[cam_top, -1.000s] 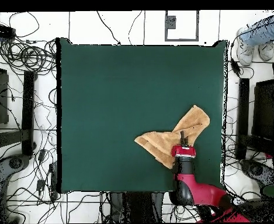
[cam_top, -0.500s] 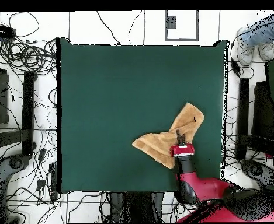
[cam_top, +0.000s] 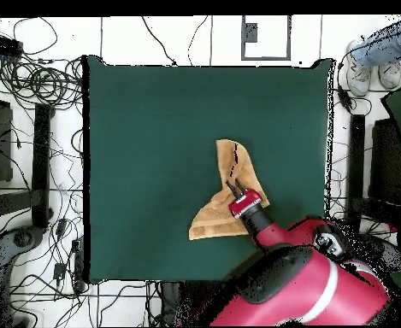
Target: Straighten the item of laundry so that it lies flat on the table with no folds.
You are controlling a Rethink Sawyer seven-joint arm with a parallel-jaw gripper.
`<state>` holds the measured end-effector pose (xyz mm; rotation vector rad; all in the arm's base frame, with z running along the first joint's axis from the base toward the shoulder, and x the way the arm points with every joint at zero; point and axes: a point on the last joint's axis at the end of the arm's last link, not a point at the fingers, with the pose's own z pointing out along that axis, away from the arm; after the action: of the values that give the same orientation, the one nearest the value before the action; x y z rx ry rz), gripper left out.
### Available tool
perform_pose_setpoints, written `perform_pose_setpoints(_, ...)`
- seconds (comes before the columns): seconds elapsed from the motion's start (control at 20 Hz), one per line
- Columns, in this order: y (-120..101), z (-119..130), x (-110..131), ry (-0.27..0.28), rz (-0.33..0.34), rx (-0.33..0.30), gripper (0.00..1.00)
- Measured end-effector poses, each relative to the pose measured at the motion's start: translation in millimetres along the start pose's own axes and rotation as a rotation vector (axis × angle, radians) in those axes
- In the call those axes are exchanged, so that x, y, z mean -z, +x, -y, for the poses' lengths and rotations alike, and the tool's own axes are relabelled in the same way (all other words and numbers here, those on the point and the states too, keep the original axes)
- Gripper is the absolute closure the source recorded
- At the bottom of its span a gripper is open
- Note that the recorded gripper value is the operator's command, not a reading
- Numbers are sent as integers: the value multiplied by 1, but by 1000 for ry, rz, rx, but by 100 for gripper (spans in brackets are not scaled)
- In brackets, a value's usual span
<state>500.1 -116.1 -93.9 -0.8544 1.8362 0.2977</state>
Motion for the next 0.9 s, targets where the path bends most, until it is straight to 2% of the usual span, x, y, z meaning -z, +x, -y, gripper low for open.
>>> perform_pose_setpoints(0.1, 0, 3, -9, -43, 17, 47, 100)
perform_pose_setpoints(0.25, 3, 10, -11, -86, 48, 76, 100)
perform_pose_setpoints(0.5, 10, 16, -13, -140, 100, 29, 100)
perform_pose_setpoints(0.6, 14, 21, -14, -169, 117, -34, 100)
perform_pose_setpoints(0.75, 19, 29, -17, -223, 120, -213, 100)
perform_pose_setpoints(0.8, 20, 30, -17, -233, 117, -244, 100)
perform_pose_setpoints(0.9, 19, 38, -20, -279, 81, -439, 100)
